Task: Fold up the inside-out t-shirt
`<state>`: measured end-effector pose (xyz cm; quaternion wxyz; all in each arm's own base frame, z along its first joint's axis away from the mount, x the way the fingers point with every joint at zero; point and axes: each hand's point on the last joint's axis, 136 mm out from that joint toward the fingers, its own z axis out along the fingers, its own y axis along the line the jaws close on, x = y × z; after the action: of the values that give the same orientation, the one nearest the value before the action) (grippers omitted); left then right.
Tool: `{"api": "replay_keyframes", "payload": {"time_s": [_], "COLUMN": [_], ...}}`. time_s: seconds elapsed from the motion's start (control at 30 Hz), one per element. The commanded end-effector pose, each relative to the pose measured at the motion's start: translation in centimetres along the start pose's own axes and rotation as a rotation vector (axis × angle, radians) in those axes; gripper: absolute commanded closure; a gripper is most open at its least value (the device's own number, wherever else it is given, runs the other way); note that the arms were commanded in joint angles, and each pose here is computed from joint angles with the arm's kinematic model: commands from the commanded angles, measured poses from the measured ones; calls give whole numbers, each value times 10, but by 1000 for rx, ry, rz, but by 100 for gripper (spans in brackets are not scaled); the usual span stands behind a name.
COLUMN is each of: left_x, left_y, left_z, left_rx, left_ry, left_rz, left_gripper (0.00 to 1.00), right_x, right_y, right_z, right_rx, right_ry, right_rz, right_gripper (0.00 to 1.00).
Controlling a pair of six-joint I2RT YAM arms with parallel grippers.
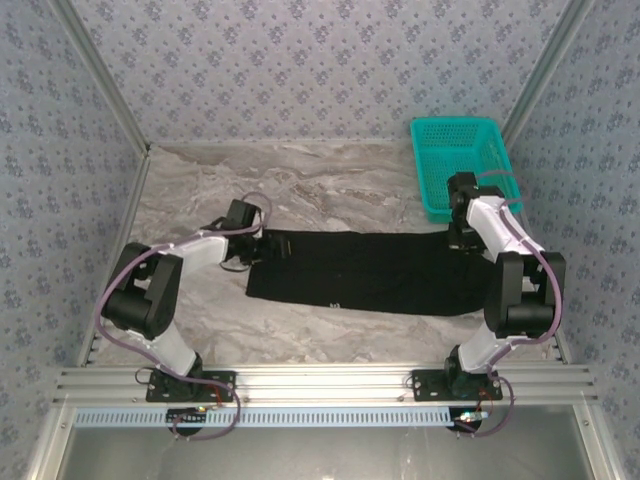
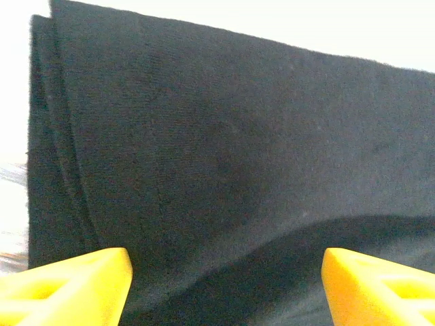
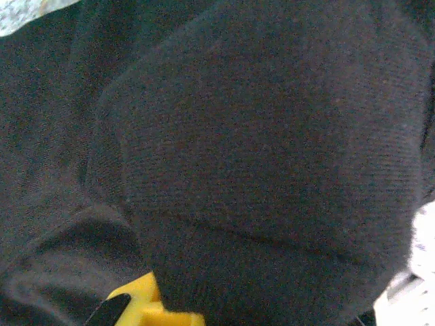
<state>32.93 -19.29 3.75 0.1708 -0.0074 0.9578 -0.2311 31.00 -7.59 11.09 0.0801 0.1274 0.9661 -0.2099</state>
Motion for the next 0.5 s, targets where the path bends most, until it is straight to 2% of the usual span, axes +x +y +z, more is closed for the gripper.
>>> {"api": "replay_keyframes", "payload": {"time_s": [0.0, 0.23, 0.47], "left_x": [57, 77, 80], "left_y": [-2, -46, -59], "left_z": [7, 8, 7], "left_rx": [-20, 39, 63], "left_ry": [164, 186, 191], "left_rz": [-31, 15, 24], "left_gripper": [25, 25, 25], "right_x": [2, -8, -12], "right_y": [-29, -29, -11], "right_z": [-11, -26, -36], "right_rx": [131, 213, 231], "right_ry": [33, 9, -11], "right_rz": [-53, -121, -192], "right_gripper": [100, 100, 100]}}
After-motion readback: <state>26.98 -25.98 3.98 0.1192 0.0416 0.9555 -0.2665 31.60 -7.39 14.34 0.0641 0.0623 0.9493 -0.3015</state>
